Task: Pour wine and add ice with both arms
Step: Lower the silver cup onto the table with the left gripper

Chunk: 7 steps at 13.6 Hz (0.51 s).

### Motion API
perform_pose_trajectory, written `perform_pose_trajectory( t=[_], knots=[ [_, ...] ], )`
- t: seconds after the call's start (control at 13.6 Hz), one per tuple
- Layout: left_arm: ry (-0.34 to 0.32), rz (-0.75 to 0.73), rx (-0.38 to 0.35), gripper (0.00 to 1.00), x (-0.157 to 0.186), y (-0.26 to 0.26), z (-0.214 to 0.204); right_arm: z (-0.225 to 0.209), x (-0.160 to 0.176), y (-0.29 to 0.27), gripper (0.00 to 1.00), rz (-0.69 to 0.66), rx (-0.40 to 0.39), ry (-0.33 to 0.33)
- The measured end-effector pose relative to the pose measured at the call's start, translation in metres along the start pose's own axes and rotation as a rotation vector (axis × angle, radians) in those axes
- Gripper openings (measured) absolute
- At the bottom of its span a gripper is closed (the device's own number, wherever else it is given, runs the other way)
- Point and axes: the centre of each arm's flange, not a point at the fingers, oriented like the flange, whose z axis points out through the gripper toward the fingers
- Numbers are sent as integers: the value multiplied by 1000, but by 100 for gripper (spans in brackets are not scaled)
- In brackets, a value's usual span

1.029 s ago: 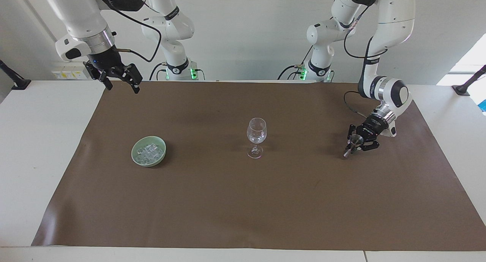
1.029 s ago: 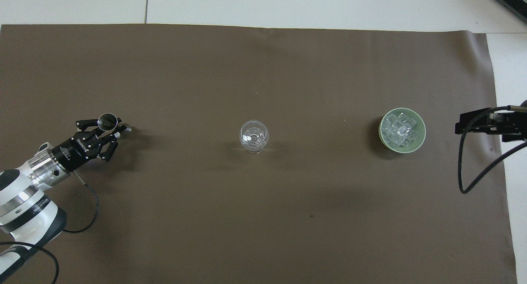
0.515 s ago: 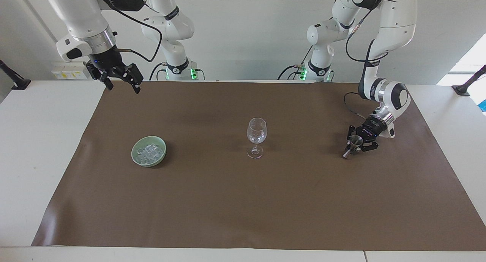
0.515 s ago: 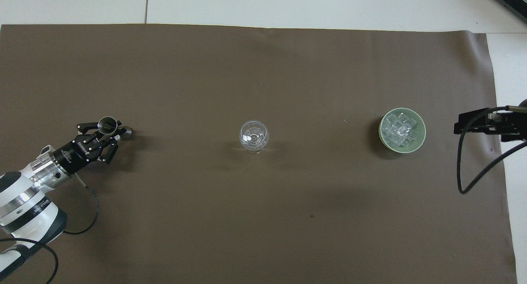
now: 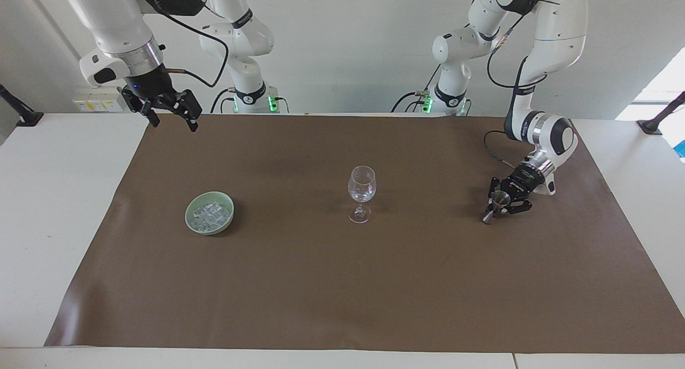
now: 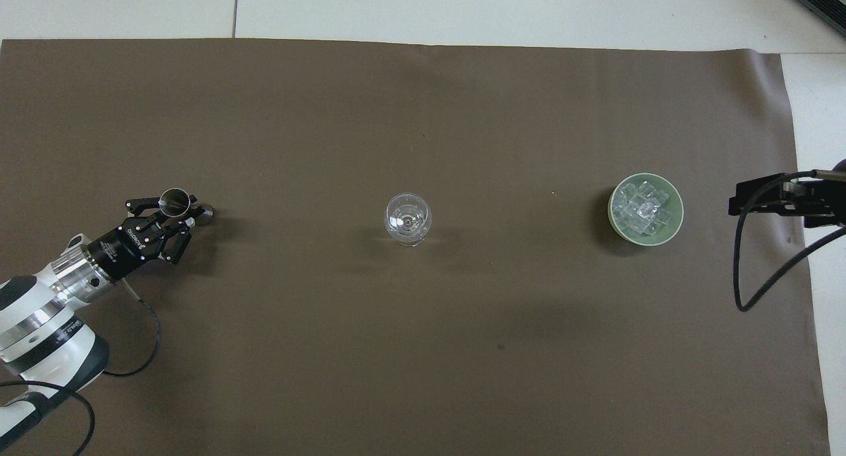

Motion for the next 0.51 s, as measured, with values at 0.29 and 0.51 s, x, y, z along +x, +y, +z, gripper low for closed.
perform_pose_trajectory(
  t=[0.29, 0.51],
  knots=[
    [0, 4, -1, 21, -1, 1, 0, 0, 0, 0, 100, 0, 0, 0],
    [0, 7, -1, 21, -1, 2, 0, 0, 0, -1, 100, -1, 0, 0]
  ],
)
